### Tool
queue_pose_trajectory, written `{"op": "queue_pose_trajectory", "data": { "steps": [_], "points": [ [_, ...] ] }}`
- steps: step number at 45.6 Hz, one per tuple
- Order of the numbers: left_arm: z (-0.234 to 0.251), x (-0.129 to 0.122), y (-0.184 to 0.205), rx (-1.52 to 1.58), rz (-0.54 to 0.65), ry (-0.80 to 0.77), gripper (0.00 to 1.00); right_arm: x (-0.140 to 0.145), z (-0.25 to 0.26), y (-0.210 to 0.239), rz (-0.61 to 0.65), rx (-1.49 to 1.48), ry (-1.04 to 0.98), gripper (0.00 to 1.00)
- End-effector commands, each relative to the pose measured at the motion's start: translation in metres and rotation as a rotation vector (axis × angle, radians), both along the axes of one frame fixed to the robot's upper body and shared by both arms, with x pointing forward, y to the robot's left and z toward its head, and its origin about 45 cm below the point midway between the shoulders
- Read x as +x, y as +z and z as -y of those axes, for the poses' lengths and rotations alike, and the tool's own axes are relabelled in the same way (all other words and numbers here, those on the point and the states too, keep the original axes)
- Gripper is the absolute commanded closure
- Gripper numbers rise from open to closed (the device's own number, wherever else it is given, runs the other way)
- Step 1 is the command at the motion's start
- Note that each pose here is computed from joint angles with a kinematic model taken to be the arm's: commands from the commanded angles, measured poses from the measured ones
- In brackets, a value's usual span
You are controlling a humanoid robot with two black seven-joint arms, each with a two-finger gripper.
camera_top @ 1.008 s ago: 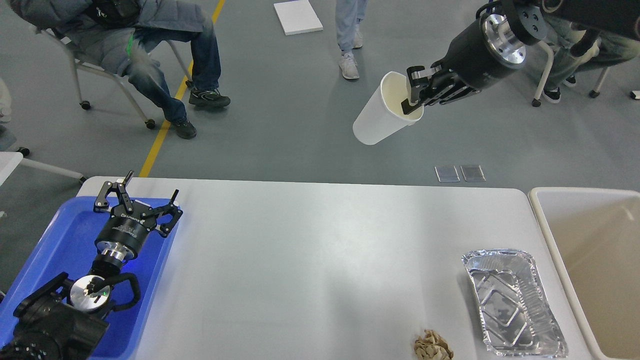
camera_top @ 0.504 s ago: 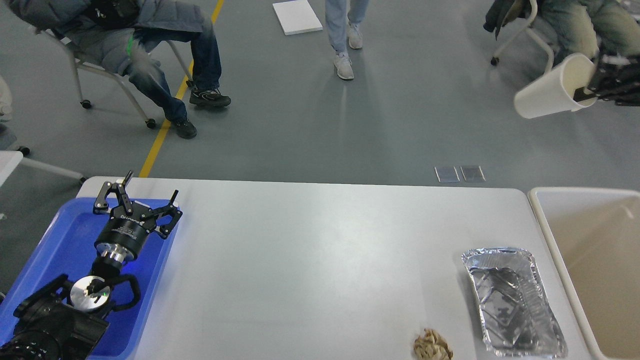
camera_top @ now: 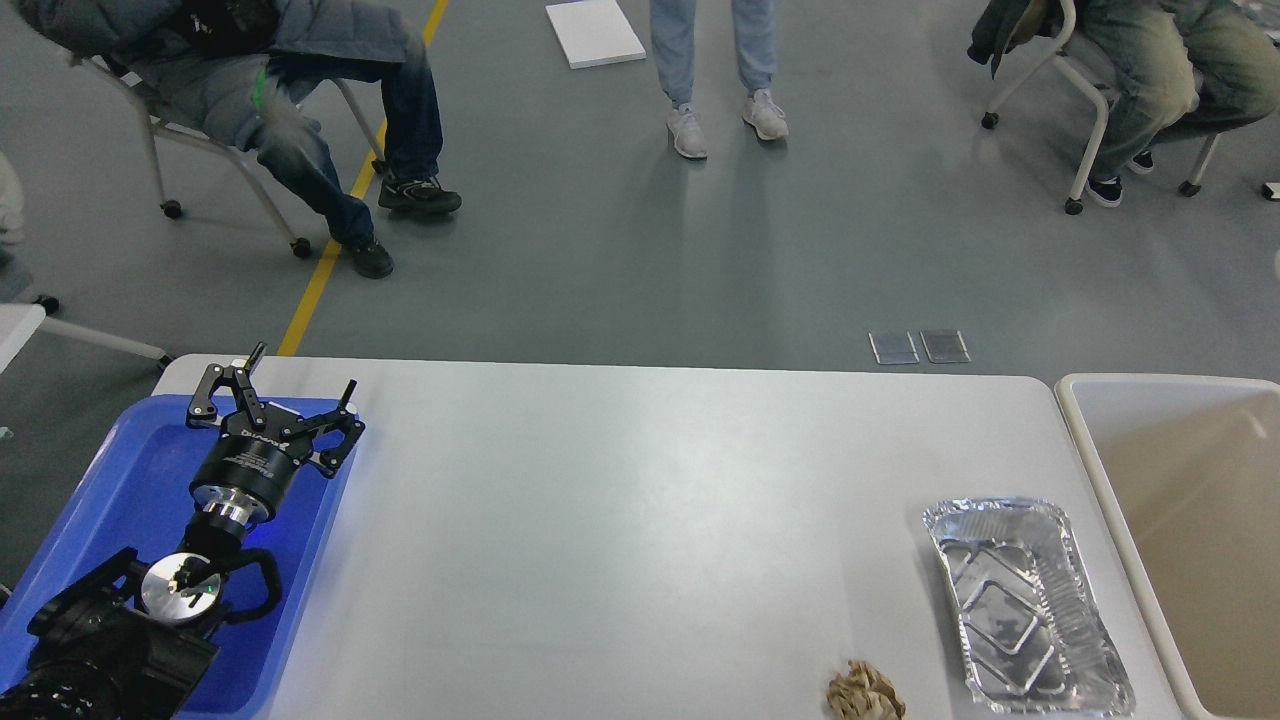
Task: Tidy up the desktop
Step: 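Move the cup over the white bin and release it inside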
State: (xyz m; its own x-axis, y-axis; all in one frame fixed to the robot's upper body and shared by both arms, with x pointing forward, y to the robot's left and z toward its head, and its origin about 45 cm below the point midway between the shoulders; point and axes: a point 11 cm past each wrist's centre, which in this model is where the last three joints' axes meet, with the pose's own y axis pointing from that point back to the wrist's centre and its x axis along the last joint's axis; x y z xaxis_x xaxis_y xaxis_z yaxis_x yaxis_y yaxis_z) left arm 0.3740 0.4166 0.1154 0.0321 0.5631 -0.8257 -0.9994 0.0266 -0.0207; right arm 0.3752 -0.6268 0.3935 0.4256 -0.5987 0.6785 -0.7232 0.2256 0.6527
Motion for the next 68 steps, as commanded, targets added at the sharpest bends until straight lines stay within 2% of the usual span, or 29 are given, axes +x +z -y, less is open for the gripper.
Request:
{"op": "queue_pose_trajectory", "data": {
  "steps": [1,17,35,49,68],
  "points": [
    [0.000,0.000,0.000,0.000,0.000,0.000,0.00,-0.043,0.044,-0.041,-0.021,-0.039,-0.163,1.00],
    [0.000,0.000,0.000,0.000,-0.001,0.001,0.00,-0.071,0.054,-0.133,-0.020,-0.154,-0.283,1.00],
    [0.000,0.000,0.000,0.000,0.000,0.000,0.00,-0.105,0.020,-0.251,-0.066,-0.156,-0.318,1.00],
    [0.000,0.000,0.000,0.000,0.000,0.000,0.00,-0.098,-0.016,-0.290,-0.080,-0.161,-0.314,1.00],
    [0.000,0.000,0.000,0.000,0.000,0.000,0.00,-0.088,-0.028,-0.295,-0.078,-0.168,-0.314,1.00]
  ]
}}
